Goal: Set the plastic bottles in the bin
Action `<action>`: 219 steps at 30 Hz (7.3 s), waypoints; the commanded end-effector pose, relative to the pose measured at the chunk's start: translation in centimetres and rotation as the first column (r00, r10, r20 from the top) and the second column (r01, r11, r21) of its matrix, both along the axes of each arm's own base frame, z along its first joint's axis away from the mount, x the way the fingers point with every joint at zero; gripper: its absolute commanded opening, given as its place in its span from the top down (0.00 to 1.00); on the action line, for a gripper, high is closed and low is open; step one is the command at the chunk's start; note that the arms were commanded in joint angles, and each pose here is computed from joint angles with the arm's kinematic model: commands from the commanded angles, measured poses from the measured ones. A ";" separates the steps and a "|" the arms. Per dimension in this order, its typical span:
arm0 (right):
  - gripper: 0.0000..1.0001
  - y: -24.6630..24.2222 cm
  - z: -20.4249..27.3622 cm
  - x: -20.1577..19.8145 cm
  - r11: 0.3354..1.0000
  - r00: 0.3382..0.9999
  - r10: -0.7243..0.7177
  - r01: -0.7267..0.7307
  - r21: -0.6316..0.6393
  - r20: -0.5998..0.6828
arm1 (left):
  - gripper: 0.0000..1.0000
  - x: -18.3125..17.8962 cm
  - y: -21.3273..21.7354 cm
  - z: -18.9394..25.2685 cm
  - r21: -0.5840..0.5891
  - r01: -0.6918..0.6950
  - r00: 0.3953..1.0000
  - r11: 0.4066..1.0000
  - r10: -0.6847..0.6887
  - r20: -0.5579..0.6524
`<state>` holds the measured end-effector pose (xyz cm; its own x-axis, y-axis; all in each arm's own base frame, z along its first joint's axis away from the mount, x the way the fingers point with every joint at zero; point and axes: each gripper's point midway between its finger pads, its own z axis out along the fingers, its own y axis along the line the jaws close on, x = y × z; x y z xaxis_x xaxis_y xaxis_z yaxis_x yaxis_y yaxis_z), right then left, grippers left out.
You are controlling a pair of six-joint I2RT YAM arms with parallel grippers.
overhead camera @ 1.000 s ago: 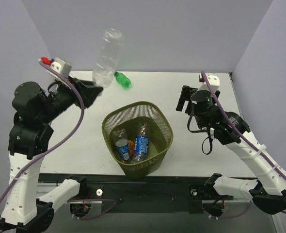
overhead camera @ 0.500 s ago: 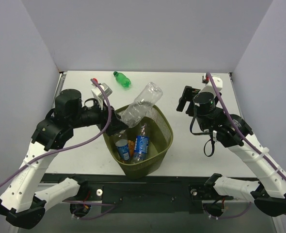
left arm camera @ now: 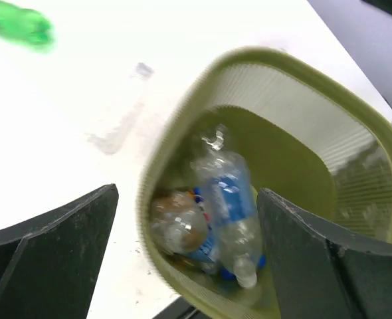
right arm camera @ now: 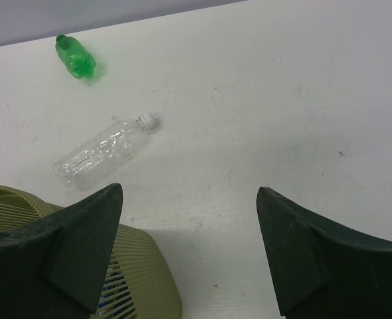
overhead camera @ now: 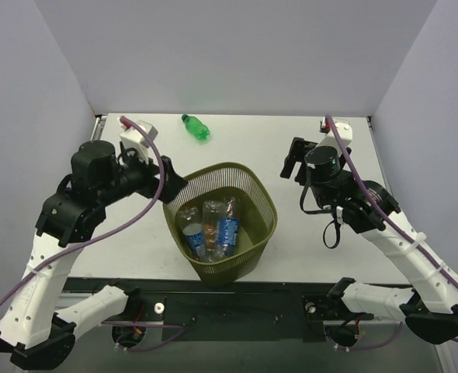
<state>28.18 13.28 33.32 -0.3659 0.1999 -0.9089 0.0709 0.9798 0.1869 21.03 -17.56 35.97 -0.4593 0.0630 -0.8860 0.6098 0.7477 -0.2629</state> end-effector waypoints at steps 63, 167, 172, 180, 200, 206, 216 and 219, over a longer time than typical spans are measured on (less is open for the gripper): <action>0.24 3.7 1.6 0.6 0.969 0.993 -0.033 0.003 -0.246 -0.117 | 0.43 47.0 2.6 -28.7 -0.217 -0.837 0.502 0.503 0.548 -0.668; 0.86 -14.1 -5.5 -2.9 0.904 0.872 -0.418 0.373 -0.209 -0.253 | 0.03 6.4 5.6 -4.9 0.027 -0.513 0.855 0.858 0.514 -0.069; 0.34 -14.2 -5.6 -3.2 0.907 0.874 -0.415 0.376 -0.191 -0.254 | 0.03 10.5 3.1 -10.1 0.167 -0.429 0.889 0.888 0.448 -0.095; 0.18 -15.4 -1.5 -5.0 0.897 0.883 -0.438 0.419 -0.139 -0.168 | 0.03 17.9 -1.9 -16.5 0.319 -0.221 0.968 0.922 0.248 -0.047; 0.17 -18.0 3.2 -8.9 0.868 0.869 -0.490 0.482 -0.117 -0.061 | 0.20 23.0 -7.0 -31.1 0.594 0.178 0.944 0.785 0.035 -0.329; 0.17 -17.7 3.4 -8.2 0.872 0.873 -0.484 0.476 -0.115 -0.056 | 0.58 23.0 -6.9 -27.7 0.603 0.144 0.958 0.785 0.043 -0.285; 0.18 -18.0 4.9 -7.9 0.860 0.861 -0.508 0.508 -0.037 0.020 | 0.88 22.3 -11.6 1.0 0.112 -0.030 0.998 0.993 0.023 0.066; 0.18 -18.6 5.7 -8.3 0.851 0.851 -0.522 0.524 -0.036 0.049 | 0.98 19.7 -13.4 9.0 -0.089 0.063 0.976 0.994 -0.043 0.212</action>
<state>20.22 -4.00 37.37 -0.2733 0.3125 -0.9098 0.5288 0.8388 0.1293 46.23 -28.43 27.33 -0.5228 0.2958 -0.7995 0.5612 0.8254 -0.0616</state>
